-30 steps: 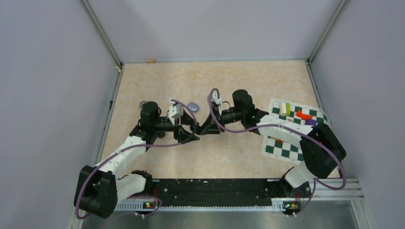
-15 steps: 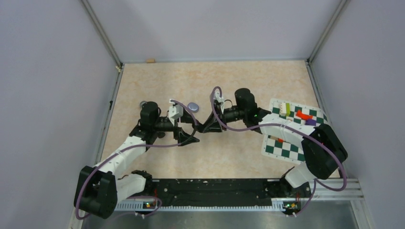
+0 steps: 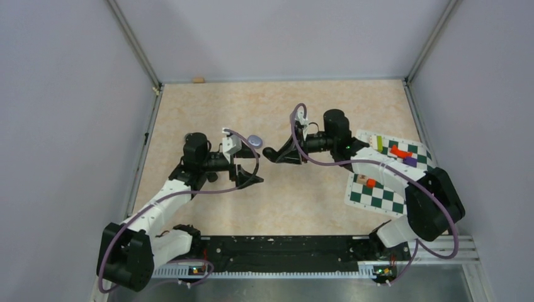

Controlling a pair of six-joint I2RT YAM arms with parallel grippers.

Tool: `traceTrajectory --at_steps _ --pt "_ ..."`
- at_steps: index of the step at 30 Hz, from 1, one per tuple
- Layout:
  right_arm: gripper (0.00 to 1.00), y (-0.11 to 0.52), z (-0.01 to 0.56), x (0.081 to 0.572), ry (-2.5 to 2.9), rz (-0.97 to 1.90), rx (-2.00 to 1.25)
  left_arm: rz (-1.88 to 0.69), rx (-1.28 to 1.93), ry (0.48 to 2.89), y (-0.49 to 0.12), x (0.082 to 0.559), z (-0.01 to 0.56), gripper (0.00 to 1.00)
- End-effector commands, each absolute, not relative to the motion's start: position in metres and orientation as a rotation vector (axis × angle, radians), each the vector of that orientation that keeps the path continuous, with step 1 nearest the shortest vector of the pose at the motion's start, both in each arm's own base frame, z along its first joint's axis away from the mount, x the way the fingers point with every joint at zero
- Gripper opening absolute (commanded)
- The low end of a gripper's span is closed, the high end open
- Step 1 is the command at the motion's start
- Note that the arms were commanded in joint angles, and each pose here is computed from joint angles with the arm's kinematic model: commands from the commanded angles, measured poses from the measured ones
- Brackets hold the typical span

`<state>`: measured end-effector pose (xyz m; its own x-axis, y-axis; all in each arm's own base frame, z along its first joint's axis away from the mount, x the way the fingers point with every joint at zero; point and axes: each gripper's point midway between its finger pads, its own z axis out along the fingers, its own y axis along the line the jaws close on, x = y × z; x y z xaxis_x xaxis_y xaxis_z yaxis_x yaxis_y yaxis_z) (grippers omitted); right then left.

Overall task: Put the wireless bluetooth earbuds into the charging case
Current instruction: Place the charging case at the center of the board.

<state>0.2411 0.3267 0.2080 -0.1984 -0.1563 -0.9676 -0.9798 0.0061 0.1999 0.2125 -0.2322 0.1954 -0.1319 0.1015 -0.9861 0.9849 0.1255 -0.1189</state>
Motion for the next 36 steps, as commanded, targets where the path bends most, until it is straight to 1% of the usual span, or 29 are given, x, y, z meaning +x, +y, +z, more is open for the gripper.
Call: traceTrajectory --at_steps 1,9,13,15,19,23,29,36 --pt "0.00 0.321 0.252 0.247 1.330 1.229 -1.235 -1.029 1.111 1.380 -0.230 0.232 0.227 0.99" --pt "0.00 0.301 0.272 0.258 1.306 1.151 -1.190 -0.733 0.960 1.440 -0.208 0.282 0.261 0.99" --pt "0.00 0.291 0.282 0.263 1.293 1.114 -1.170 -0.593 0.960 1.454 -0.196 0.295 0.270 0.99" --pt "0.00 0.287 0.286 0.265 1.285 1.095 -1.164 -0.499 0.954 1.461 -0.186 0.305 0.271 0.99" --pt "0.00 0.281 0.292 0.268 1.278 1.057 -1.158 -0.334 0.945 1.552 -0.163 0.316 0.259 0.99" --pt "0.00 0.278 0.296 0.273 1.277 1.007 -1.164 -0.208 0.994 1.594 -0.145 0.317 0.246 0.99" --pt "0.00 0.275 0.293 0.285 1.314 0.934 -1.191 -0.199 1.004 1.632 -0.130 0.299 0.230 0.99" --pt "0.00 0.265 0.257 0.308 1.439 0.782 -1.261 -0.313 0.916 1.595 -0.125 0.270 0.203 0.99"
